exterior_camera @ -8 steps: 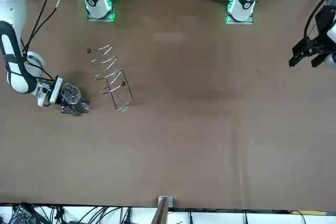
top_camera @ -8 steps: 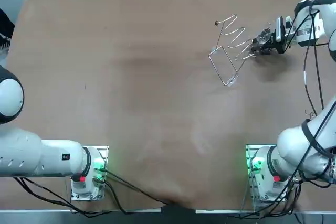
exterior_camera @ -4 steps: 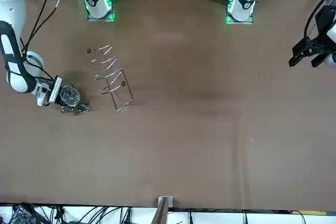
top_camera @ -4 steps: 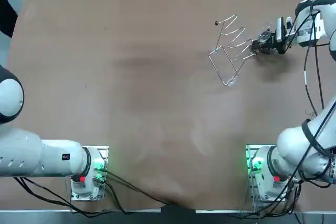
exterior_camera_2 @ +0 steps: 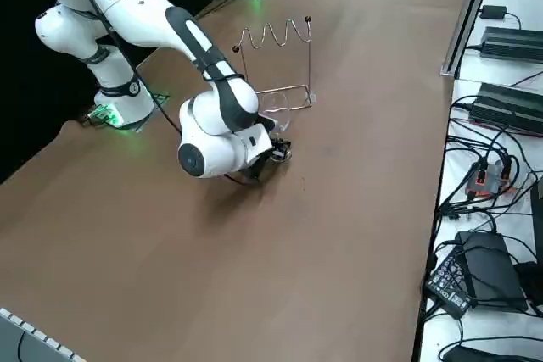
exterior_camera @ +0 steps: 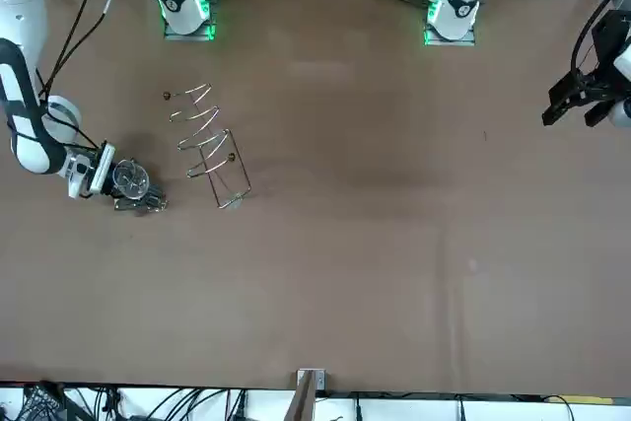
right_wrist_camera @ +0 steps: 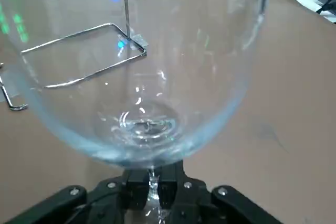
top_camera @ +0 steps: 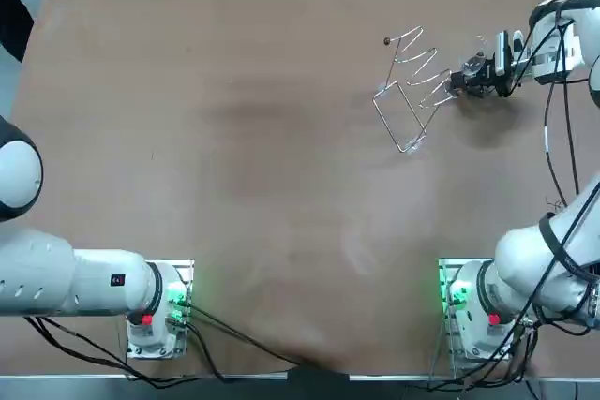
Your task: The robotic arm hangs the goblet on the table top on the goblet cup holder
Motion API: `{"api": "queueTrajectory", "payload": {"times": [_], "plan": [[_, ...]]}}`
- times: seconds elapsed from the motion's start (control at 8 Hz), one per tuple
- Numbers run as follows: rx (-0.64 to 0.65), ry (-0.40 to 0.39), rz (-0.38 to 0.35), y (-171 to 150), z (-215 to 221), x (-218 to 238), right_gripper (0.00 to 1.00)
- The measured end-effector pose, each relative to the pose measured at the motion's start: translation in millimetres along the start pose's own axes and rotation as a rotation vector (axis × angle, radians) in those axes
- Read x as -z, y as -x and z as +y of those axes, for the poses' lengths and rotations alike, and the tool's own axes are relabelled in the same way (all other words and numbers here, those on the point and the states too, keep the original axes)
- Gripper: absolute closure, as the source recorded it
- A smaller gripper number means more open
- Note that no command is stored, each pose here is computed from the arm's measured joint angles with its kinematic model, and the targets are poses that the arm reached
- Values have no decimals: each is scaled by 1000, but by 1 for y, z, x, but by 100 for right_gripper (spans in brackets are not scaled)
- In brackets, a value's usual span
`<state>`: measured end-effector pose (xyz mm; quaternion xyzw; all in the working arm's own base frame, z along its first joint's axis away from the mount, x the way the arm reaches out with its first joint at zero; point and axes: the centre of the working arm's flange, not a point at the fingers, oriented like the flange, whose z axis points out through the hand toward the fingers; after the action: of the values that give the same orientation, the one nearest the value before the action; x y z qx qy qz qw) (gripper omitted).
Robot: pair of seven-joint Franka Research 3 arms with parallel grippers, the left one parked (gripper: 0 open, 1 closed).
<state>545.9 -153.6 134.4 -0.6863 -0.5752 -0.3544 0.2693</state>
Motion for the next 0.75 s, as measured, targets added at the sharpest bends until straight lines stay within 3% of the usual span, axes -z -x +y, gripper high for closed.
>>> {"api": "queueTrajectory", "payload": {"times": [0.38,0.75], "plan": [[24,4,-10,-8,6,4,87],[110,12,-74,-34,29,33,87]]}}
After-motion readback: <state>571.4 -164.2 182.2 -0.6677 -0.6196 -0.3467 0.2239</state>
